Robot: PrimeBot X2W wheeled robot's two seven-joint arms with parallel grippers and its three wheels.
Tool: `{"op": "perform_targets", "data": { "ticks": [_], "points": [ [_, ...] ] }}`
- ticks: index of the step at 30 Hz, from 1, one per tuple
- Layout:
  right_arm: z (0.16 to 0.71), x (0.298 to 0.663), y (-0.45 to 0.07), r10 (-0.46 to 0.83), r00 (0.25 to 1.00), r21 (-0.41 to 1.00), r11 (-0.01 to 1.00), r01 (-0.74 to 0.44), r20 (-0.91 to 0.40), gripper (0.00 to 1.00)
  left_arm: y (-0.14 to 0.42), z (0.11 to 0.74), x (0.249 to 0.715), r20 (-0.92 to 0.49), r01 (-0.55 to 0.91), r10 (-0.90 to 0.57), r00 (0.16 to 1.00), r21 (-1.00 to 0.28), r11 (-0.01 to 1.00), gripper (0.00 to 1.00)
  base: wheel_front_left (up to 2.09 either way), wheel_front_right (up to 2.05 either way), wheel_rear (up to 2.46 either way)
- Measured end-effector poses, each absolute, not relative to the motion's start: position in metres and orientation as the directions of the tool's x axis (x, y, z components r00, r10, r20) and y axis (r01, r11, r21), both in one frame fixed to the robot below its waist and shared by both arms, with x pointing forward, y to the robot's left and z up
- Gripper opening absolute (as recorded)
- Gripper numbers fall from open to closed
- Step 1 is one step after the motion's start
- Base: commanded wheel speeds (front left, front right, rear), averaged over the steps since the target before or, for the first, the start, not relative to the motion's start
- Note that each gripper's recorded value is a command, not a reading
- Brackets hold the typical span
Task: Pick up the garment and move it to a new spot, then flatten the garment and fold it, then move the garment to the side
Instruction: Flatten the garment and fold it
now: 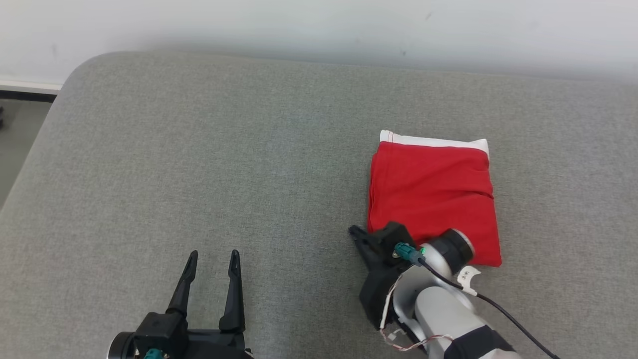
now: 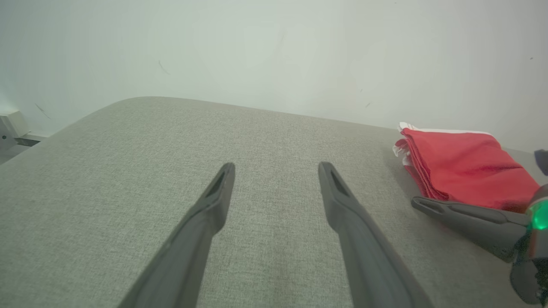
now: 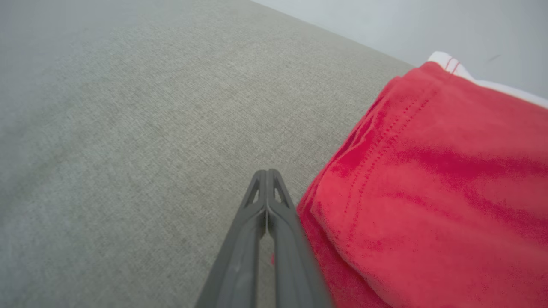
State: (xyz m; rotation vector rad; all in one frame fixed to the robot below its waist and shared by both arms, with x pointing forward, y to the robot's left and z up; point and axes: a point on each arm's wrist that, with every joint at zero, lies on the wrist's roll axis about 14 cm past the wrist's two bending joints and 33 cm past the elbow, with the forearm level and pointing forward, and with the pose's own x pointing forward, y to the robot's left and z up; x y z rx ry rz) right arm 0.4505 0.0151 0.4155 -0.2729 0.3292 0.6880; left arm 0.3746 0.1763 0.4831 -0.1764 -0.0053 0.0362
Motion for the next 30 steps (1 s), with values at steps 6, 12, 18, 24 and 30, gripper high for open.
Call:
{"op": "perform_targets", "data": {
  "ticks": [6,12,18,24,30],
  "points": [
    [0.437,0.443,0.027,0.616,0.729,-0.035,0.756,-0.653,-0.300,0.46,0.175,0.487,0.376,0.013,-0.031,0.034,0.999,-0.177,0.984,1.00,0.00,0.00,0.00],
    [0.472,0.441,0.007,0.576,0.801,0.044,0.815,-0.577,-0.166,1.00,0.178,0.491,0.374,0.027,-0.039,0.044,0.999,-0.176,0.984,1.00,0.00,0.00,0.00],
    [0.498,0.430,-0.059,0.404,0.914,0.078,0.913,-0.400,-0.047,1.00,0.183,0.499,0.373,0.054,-0.054,0.064,0.997,-0.165,0.985,1.00,0.00,0.00,0.00],
    [0.518,0.408,-0.134,0.196,0.980,0.085,0.976,-0.199,0.045,1.00,0.184,0.509,0.376,0.089,-0.044,0.058,0.994,-0.147,0.988,1.00,0.00,0.00,0.00],
    [0.515,0.382,-0.179,0.071,0.997,0.038,0.997,-0.073,0.041,1.00,0.188,0.517,0.370,0.112,-0.051,0.067,0.991,-0.136,0.989,1.00,0.00,0.00,0.00]
  ]
}}
